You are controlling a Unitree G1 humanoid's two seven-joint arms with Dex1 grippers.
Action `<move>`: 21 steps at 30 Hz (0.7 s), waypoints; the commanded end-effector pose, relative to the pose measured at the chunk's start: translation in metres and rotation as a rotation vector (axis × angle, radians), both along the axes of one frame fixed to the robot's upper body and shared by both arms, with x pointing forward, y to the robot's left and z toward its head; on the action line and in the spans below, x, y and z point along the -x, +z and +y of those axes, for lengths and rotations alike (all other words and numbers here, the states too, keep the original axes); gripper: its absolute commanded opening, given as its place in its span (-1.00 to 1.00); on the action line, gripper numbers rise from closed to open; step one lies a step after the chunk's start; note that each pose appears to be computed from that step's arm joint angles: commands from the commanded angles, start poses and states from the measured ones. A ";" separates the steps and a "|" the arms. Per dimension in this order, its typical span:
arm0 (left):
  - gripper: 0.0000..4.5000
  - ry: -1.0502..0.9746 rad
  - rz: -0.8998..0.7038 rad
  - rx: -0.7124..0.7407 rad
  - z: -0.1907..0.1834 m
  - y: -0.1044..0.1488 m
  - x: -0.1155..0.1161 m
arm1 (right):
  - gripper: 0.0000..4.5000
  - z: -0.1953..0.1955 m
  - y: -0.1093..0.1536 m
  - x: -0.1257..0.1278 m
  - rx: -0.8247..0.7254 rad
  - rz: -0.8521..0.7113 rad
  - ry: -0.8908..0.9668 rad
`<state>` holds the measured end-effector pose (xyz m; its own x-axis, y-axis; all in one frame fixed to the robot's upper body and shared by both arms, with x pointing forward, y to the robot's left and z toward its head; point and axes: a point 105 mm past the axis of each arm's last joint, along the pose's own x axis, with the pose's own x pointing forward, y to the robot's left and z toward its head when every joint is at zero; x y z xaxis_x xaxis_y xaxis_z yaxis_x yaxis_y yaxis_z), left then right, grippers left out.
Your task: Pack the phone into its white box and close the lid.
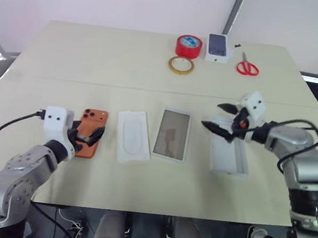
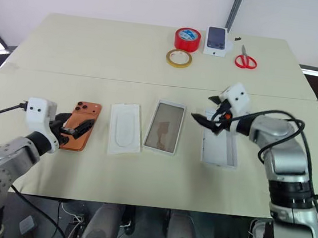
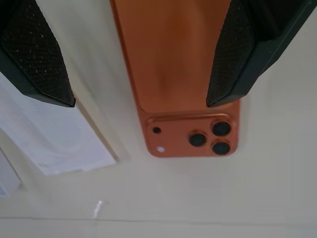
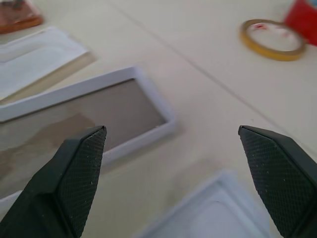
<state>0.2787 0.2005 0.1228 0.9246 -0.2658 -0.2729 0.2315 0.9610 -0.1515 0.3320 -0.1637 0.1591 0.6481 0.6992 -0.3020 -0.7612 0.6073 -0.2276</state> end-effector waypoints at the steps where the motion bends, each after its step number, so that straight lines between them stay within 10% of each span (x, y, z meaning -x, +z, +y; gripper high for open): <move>1: 0.97 -0.106 0.032 0.032 -0.033 0.004 0.004 | 0.98 0.029 0.011 0.016 0.020 -0.065 0.095; 21: 0.87 -0.091 0.303 0.265 -0.073 -0.019 0.000 | 1.00 0.072 -0.012 0.050 0.135 -0.058 0.293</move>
